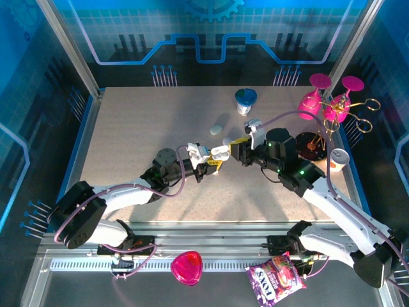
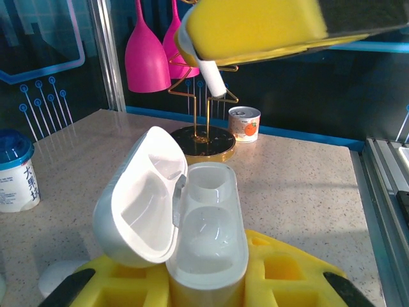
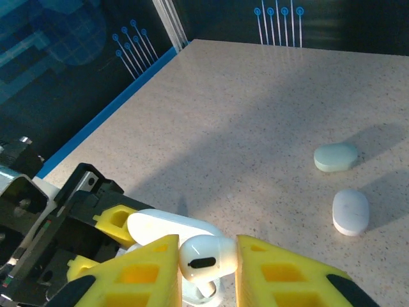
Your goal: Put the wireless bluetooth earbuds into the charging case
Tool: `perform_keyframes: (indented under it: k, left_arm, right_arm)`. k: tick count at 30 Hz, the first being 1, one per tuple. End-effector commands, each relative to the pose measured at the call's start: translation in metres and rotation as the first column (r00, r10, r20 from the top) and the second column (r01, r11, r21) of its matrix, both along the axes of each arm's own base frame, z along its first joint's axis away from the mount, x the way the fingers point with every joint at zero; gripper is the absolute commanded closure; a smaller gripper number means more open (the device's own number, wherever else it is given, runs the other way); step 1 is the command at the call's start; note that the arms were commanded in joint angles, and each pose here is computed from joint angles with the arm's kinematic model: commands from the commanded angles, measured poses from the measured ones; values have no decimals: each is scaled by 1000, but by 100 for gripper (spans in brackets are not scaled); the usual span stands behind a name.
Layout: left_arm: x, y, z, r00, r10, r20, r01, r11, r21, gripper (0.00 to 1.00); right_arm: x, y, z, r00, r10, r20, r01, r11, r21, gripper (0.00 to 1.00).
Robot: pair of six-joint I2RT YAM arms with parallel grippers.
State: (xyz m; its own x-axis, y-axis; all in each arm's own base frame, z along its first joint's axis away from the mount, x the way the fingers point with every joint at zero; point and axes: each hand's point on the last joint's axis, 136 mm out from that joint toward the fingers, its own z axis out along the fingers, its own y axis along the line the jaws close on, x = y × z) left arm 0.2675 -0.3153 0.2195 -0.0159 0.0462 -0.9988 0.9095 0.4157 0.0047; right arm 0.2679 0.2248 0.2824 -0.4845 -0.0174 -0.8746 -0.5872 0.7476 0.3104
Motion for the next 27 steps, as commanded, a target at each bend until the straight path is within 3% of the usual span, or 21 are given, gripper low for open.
perform_keyframes:
  k: [1,16,27]
  left_arm:
    - [5,-7,21,999,9,32,-7,999,-52,85]
    - [1,-14,42,1000,-1,16,2,995,-99,85]
    - [6,-9,50,999,45,-5,-45,992,-116,85]
  right_arm:
    - [-5,11,16,998,28,62,-31,998,49,77]
    - [-6,46,11,991,99,86,-105,993,62,77]
    - [-9,47,-4,993,107,59,-110,993,49,77]
